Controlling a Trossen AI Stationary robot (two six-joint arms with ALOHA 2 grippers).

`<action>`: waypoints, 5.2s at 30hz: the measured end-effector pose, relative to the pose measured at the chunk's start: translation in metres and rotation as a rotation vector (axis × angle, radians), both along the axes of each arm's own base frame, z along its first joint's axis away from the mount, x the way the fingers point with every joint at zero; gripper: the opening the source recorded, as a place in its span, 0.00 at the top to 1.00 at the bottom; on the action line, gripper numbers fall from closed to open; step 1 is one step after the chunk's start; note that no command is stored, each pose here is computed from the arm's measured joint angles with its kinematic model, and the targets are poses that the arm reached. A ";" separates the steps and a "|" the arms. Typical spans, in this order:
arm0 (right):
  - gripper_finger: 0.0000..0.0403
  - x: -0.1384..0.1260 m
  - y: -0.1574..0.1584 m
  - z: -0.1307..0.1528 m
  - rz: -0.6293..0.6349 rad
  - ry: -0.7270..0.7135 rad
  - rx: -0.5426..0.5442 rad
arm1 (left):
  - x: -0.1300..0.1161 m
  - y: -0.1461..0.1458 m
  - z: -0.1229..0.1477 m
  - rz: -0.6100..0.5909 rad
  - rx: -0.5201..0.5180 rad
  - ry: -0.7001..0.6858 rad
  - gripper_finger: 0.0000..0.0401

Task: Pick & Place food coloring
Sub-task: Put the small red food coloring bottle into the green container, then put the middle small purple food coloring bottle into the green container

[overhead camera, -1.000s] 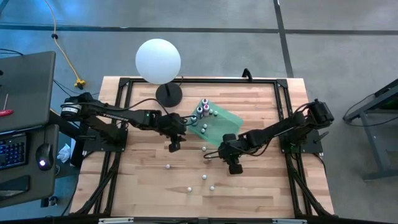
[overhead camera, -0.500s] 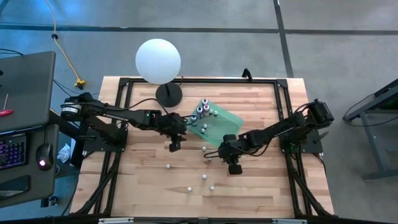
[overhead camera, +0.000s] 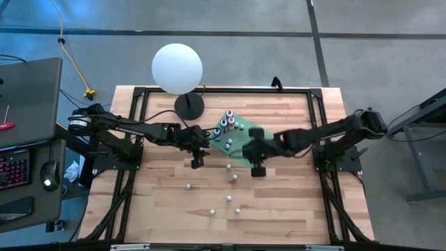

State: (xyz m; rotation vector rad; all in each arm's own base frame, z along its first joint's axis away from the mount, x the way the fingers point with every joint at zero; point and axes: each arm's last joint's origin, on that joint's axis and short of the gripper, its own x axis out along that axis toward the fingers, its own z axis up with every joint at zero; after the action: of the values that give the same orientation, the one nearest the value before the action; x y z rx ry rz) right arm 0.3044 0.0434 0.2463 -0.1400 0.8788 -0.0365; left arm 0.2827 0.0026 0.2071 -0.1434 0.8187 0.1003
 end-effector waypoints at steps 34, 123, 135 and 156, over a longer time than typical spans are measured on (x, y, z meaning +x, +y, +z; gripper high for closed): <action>0.82 0.007 -0.158 -0.092 -0.397 0.200 0.075 | 0.001 0.000 0.000 0.005 0.005 -0.005 0.65; 0.86 0.016 -0.081 -0.028 -0.264 -0.078 -0.129 | 0.001 0.000 0.001 0.019 -0.007 -0.016 0.65; 0.86 0.030 -0.122 -0.081 -0.235 -0.085 0.009 | 0.001 0.000 0.001 0.019 -0.007 -0.015 0.65; 0.82 0.035 -0.125 -0.100 -0.211 -0.047 0.003 | 0.001 0.000 0.001 0.019 -0.007 -0.015 0.65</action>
State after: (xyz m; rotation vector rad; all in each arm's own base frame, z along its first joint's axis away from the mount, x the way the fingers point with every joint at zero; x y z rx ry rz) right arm 0.3395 -0.0816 0.1458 -0.0430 0.8436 -0.2348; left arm 0.2839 0.0028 0.2082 -0.1583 0.8028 0.1138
